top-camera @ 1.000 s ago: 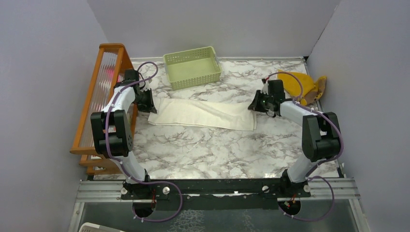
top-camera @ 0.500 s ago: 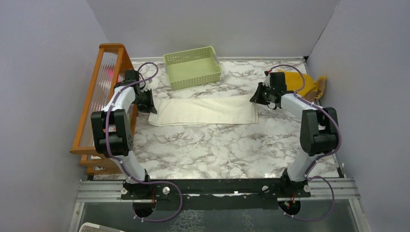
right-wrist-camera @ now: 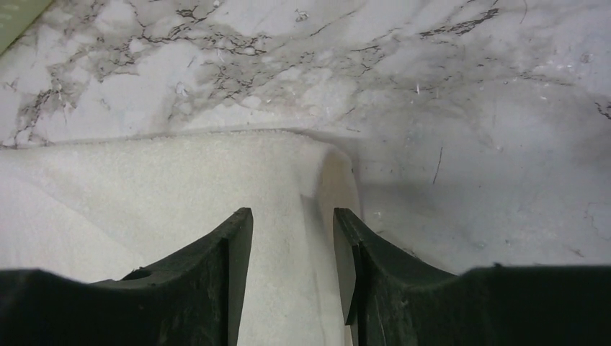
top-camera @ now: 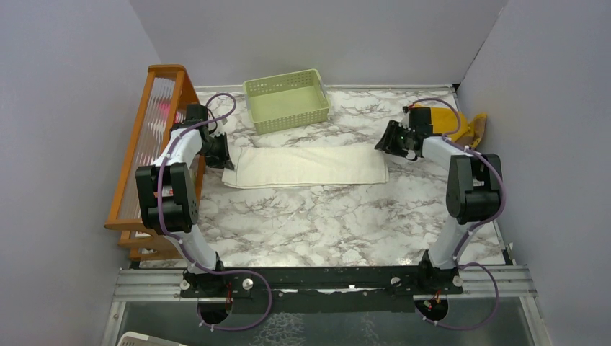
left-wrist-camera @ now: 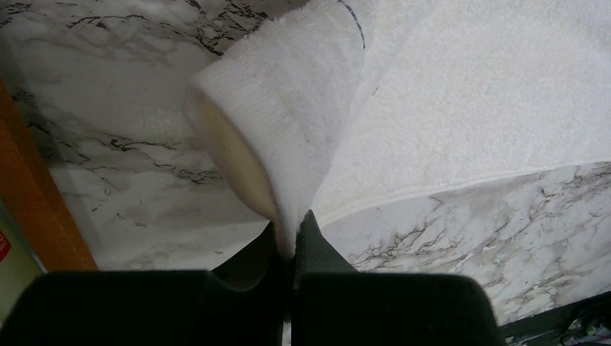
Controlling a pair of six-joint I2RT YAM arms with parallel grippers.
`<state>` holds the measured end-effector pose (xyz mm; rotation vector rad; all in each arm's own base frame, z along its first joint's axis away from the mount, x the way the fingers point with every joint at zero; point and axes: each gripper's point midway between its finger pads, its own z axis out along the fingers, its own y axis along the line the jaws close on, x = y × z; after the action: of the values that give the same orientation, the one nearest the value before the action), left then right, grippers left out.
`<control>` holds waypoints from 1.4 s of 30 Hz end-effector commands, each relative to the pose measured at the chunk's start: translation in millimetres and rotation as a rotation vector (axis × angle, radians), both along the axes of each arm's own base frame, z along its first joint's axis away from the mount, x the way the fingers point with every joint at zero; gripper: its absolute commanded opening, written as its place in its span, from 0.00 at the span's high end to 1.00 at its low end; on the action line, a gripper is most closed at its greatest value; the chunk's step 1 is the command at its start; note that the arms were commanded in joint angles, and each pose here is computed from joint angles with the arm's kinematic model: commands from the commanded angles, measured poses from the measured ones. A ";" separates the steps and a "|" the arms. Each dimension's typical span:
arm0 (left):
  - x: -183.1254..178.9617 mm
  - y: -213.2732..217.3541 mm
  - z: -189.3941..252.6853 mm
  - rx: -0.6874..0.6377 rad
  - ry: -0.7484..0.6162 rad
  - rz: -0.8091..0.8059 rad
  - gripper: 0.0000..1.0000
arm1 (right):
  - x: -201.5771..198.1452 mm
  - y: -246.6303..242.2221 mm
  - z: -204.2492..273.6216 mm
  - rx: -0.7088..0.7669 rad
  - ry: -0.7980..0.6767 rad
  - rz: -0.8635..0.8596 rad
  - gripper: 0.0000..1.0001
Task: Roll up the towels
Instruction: Fold the towel at the center of the board.
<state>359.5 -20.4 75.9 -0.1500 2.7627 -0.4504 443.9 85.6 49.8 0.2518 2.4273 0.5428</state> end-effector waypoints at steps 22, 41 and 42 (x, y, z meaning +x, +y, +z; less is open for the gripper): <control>47.2 -236.2 68.4 -0.121 -0.068 -0.338 1.00 | -2.7 15.1 95.7 -0.083 -0.255 0.003 0.53; 12.2 -380.7 74.9 -0.342 0.005 -0.511 1.00 | -25.4 -32.0 95.0 -0.229 -0.208 -0.224 0.52; 12.3 -385.6 74.0 -0.346 0.004 -0.515 1.00 | -25.8 -31.9 94.8 -0.228 -0.207 -0.224 0.52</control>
<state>384.5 -373.0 148.7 0.4557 2.6858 -0.9524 425.0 63.8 145.4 0.2968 2.1973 0.2250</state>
